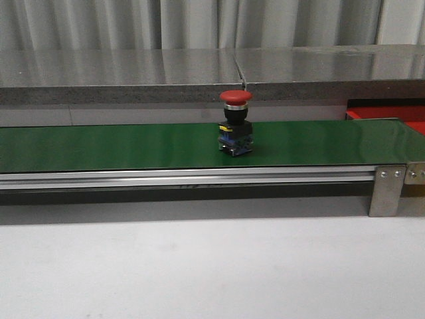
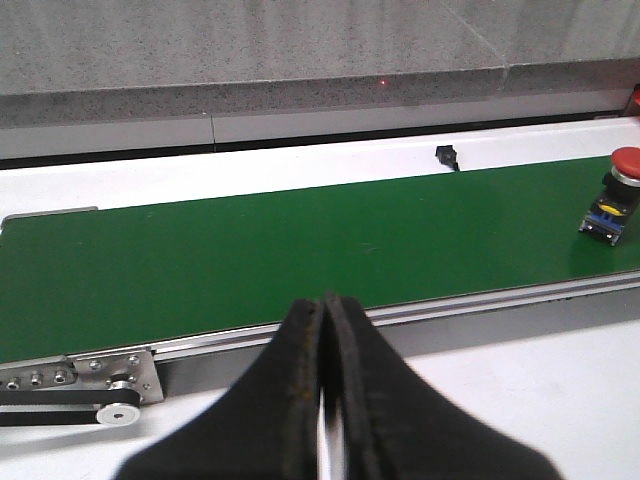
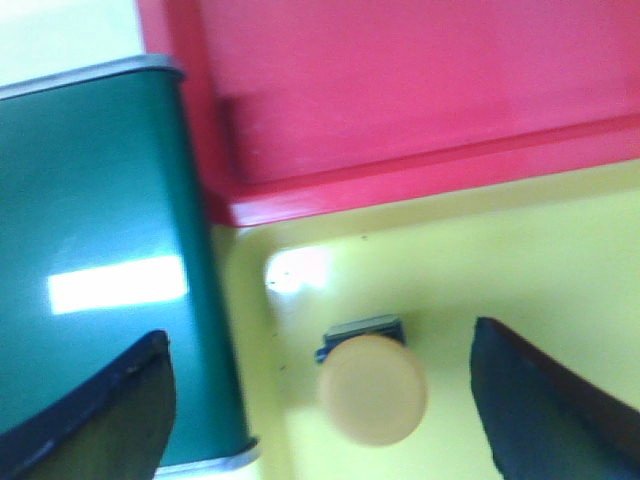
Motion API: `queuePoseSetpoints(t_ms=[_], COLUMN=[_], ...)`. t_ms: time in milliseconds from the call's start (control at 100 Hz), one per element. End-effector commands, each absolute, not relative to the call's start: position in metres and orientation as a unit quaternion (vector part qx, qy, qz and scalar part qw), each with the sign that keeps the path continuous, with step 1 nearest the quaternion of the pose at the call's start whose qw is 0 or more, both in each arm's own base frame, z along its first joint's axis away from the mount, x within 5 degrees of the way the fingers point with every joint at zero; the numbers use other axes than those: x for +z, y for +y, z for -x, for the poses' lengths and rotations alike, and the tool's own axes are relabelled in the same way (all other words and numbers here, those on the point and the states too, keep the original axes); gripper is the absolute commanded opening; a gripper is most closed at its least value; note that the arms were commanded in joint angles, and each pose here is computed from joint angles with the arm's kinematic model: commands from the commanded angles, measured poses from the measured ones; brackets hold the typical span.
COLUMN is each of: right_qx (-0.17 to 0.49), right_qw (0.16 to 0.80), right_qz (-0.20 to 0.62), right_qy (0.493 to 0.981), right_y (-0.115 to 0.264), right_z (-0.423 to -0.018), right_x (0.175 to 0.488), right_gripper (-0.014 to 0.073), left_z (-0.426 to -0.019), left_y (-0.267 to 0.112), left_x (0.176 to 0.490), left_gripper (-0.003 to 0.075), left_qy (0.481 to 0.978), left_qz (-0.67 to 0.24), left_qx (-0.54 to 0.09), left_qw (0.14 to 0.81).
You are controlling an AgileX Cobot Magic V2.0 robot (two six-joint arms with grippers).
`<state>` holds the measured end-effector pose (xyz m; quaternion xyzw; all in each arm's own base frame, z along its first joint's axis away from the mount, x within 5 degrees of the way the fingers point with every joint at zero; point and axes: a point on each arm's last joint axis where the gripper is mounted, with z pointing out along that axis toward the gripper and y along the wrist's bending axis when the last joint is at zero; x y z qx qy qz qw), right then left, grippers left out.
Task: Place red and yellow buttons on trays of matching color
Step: 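Move the yellow button into the yellow tray and open the right gripper, then lower the right gripper onto the red button on the belt, grasp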
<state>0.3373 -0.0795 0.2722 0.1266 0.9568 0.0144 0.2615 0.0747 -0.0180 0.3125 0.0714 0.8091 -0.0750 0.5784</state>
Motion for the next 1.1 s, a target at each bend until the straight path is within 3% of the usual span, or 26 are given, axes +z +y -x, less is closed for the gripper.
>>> queuePoseSetpoints(t_ms=[0, 590, 790, 1090], right_qx=[0.014, 0.070, 0.076, 0.092], right_qw=[0.299, 0.229, 0.195, 0.197], right_qz=[-0.105, 0.094, 0.158, 0.209], right_qy=[0.948, 0.966, 0.965, 0.953], right_y=[-0.068, 0.049, 0.078, 0.103], right_z=[-0.330, -0.336, -0.345, -0.359], right_x=[0.301, 0.304, 0.306, 0.299], right_gripper=[0.0606, 0.0606, 0.0606, 0.0606], left_z=[-0.076, -0.076, -0.076, -0.076], left_y=[-0.018, -0.018, -0.018, -0.018], left_x=[0.326, 0.326, 0.326, 0.326], left_gripper=[-0.0019, -0.0019, -0.0019, -0.0019], left_qy=[0.784, 0.784, 0.784, 0.784], left_qz=[-0.060, -0.060, -0.060, -0.060], left_qx=[-0.086, -0.086, -0.086, -0.086], left_qw=[0.612, 0.612, 0.612, 0.612])
